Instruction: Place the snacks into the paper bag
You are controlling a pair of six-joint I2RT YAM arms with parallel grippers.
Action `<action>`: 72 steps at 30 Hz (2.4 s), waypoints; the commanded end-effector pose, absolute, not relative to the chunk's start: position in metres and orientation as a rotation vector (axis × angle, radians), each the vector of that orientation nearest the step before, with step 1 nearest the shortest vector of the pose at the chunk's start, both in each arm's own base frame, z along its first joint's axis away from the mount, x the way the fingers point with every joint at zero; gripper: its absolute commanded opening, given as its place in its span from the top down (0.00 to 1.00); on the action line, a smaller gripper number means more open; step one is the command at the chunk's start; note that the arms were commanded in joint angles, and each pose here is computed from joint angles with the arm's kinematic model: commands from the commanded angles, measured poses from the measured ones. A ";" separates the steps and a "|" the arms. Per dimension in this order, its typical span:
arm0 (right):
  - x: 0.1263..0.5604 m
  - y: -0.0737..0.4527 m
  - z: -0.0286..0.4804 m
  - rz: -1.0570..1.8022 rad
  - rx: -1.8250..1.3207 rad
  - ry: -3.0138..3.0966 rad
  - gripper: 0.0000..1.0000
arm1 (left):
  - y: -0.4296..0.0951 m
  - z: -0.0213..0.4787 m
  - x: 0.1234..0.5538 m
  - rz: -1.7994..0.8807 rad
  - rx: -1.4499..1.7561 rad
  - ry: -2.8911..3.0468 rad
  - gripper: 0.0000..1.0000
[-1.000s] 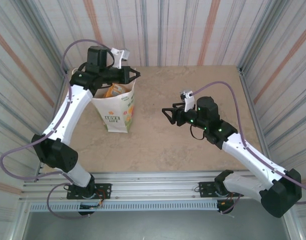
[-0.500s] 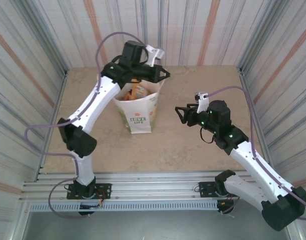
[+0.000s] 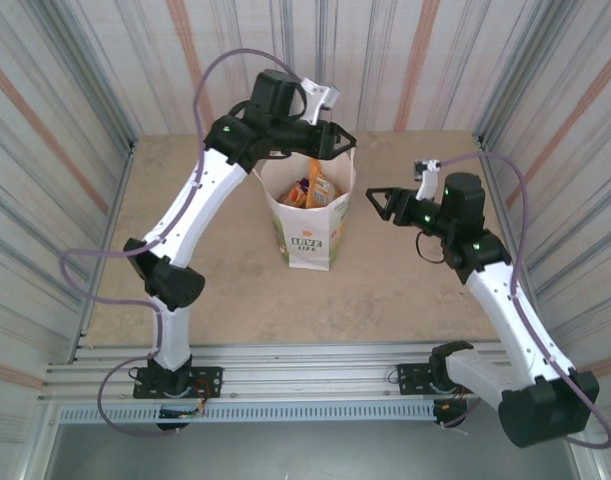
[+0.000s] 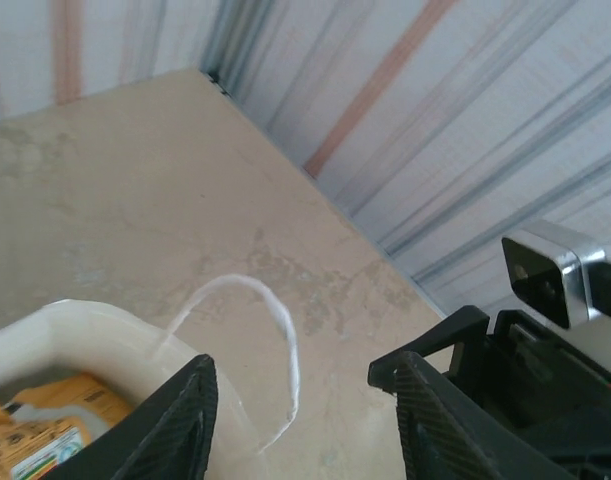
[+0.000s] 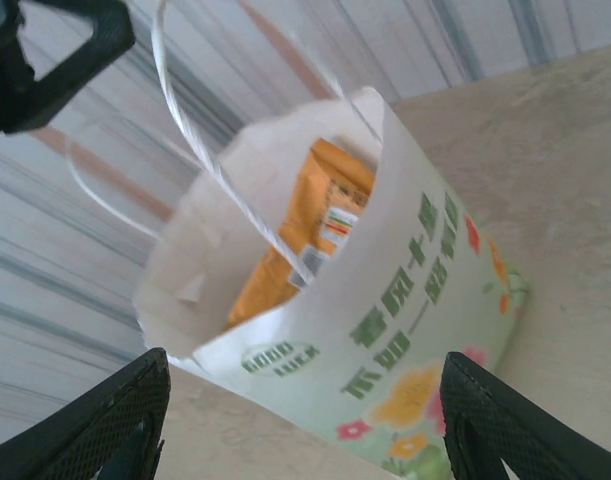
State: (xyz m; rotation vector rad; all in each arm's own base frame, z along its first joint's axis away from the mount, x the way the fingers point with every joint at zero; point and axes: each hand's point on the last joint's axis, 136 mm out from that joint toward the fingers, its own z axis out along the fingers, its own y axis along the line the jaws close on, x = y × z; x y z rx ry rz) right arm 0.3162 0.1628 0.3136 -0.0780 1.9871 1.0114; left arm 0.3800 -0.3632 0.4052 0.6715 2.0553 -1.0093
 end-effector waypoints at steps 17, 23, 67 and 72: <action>0.369 0.209 0.363 1.414 -0.097 1.970 0.36 | -0.190 0.396 0.360 -0.650 0.265 2.277 0.39; 0.377 0.212 0.362 1.424 -0.095 1.969 0.39 | -0.182 0.366 0.374 -0.632 0.204 2.358 0.38; 0.377 0.211 0.367 1.401 -0.131 1.930 0.86 | -0.174 0.353 0.342 -0.660 0.215 2.327 0.84; 0.364 0.197 0.366 1.316 -0.134 1.958 0.53 | -0.166 0.368 0.337 -0.616 0.218 2.274 0.58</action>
